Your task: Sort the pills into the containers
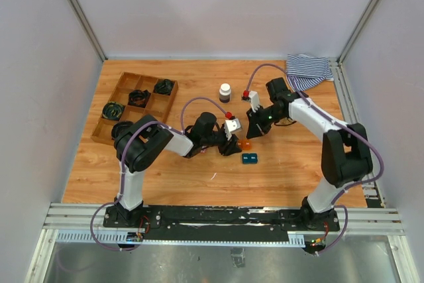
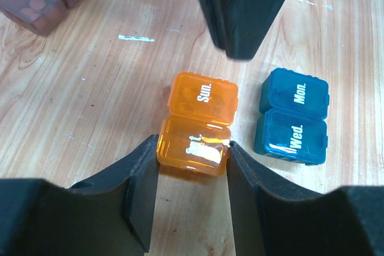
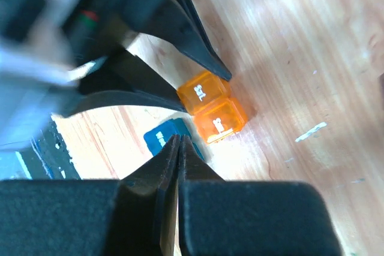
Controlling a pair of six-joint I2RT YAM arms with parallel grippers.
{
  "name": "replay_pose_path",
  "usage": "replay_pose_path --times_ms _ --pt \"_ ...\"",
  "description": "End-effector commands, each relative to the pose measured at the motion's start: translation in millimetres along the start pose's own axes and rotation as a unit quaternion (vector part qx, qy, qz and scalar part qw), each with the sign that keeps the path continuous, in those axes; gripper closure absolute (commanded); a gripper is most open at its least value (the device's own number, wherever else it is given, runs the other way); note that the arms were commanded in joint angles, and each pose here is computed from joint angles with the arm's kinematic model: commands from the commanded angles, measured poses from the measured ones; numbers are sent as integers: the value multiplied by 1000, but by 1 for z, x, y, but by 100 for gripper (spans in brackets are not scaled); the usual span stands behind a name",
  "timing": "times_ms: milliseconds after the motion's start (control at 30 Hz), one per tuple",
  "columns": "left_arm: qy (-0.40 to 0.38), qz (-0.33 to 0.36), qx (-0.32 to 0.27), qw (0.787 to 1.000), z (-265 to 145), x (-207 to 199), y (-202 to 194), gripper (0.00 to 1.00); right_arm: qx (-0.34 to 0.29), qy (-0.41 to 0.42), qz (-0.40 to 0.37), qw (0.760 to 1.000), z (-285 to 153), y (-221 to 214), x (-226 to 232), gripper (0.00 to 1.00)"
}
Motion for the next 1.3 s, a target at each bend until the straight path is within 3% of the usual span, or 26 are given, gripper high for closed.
replay_pose_path --times_ms 0,133,300,367,567,700,800,1000,1267 --pt "1 -23 33 999 2 -3 -22 78 -21 -36 -81 996 -9 17 9 99" --pt "3 -25 32 999 2 -3 -21 78 10 -53 -71 996 2 7 0 99" --pt "5 -24 34 999 2 -2 -22 78 128 -73 -3 989 32 -43 -32 99" --pt "4 -26 36 999 2 -2 -24 78 149 -72 10 986 38 -52 -38 99" --pt "2 -27 35 999 3 -3 -24 78 70 -55 -7 996 14 -20 -24 99" --pt "1 -28 29 999 3 -4 -17 78 1 -43 -67 997 -10 9 1 99" --pt "3 -32 27 999 2 -4 -15 78 -12 -54 -94 994 -13 13 6 99" --pt "13 -39 28 999 3 -4 -16 78 21 -75 -106 991 -2 5 3 99" --pt "28 -38 34 998 5 -2 -21 78 161 -106 -63 979 32 -45 -29 99"
Point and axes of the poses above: each gripper's point midway between its finger pads, its own z axis out along the fingers, its own x axis along the line the jaws close on, y = z × x, the point moved 1 cm from there along -z, back along the fingers, and after that the axes turned 5 degrees about -z, right-handed, at the moved point
